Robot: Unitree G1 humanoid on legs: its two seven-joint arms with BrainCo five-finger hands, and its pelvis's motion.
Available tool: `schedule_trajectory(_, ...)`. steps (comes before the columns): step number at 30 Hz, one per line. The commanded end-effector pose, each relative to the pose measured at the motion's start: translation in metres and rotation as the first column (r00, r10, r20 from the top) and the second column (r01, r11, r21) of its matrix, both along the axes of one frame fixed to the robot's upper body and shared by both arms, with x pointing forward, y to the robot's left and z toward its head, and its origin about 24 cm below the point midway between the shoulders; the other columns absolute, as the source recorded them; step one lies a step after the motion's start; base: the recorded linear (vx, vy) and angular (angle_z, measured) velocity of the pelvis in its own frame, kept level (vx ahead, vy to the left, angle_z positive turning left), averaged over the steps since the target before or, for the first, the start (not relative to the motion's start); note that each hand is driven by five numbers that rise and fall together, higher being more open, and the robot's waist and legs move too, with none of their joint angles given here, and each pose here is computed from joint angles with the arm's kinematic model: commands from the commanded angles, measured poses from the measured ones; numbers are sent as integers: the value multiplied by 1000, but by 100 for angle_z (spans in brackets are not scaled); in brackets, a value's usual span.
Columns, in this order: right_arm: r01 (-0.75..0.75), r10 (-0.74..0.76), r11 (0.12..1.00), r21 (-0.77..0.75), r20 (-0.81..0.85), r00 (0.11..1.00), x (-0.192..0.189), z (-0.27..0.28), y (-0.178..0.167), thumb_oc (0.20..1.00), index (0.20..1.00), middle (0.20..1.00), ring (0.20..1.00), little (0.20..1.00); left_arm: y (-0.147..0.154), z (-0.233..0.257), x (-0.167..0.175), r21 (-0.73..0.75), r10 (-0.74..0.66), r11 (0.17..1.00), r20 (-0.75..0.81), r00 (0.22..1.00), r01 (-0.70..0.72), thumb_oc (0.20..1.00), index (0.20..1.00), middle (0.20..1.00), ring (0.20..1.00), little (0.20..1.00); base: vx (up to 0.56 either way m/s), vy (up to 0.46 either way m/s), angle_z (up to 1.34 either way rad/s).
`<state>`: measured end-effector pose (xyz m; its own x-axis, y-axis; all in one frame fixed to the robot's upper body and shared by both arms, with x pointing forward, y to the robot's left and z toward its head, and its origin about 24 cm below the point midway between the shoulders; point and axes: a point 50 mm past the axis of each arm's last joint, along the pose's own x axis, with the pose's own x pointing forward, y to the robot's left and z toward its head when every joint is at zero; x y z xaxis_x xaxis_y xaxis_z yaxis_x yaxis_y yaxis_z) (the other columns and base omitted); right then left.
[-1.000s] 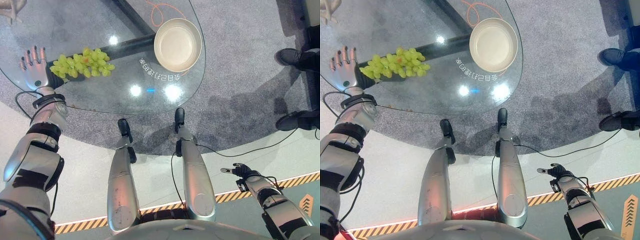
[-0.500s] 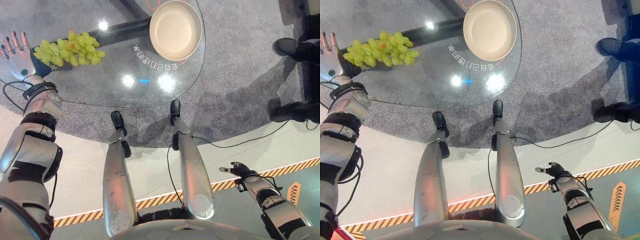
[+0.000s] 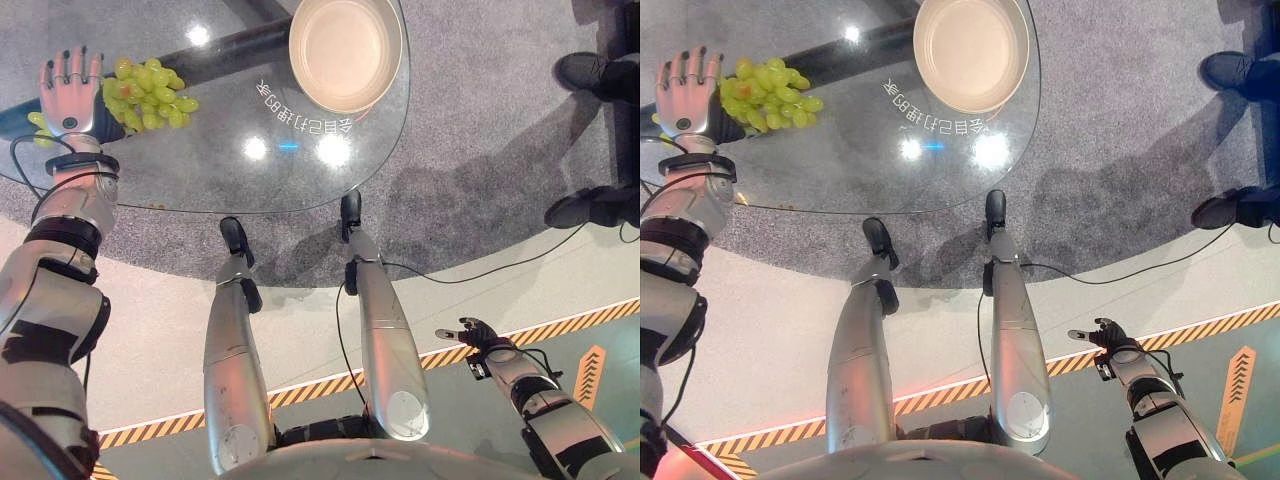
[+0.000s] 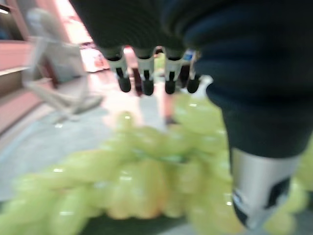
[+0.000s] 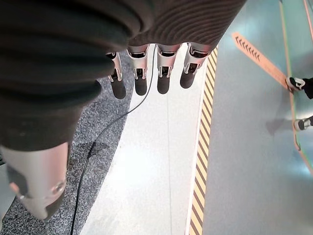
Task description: Pick up fruits into the plate
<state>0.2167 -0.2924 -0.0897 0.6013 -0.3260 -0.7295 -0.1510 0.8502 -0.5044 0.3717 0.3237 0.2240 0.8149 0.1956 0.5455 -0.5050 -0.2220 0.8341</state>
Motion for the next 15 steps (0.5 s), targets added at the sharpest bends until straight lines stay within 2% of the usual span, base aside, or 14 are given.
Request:
schedule_trajectory(1, 66, -73, 994, -89, -67, 995, -40, -1, -39, 1000, 1000, 1000, 1000, 1000, 11, 14, -4, 55, 16, 998, -47, 999, -14, 1000, 1000, 1000, 1000, 1000, 21, 53, 0)
schedule_trajectory(3, 71, -75, 993, -93, -44, 996, -37, 3, -43, 1000, 1000, 1000, 1000, 1000, 14, 10, -2, 13, 29, 1000, -170, 985, -27, 1000, 1000, 1000, 1000, 1000, 28, 64, 0)
schedule_trajectory(8, 71, -74, 992, -102, -17, 997, -34, 9, -48, 1000, 1000, 1000, 1000, 1000, 27, -5, -4, -103, 77, 988, -323, 943, -116, 1000, 1000, 1000, 1000, 1000, 19, 26, -1)
schedule_trajectory(10, 82, -81, 991, -109, 6, 997, -32, 13, -51, 1000, 1000, 1000, 1000, 1000, 35, -7, -7, -171, 120, 965, -396, 911, -201, 1000, 1000, 1000, 1000, 1000, 0, 0, 0)
schedule_trajectory(15, 95, -93, 990, -100, 25, 995, -32, 14, -52, 1000, 1000, 1000, 1000, 1000, 47, 1, -13, -195, 189, 944, -349, 918, -268, 1000, 1000, 1000, 1000, 1000, -3, -22, 0)
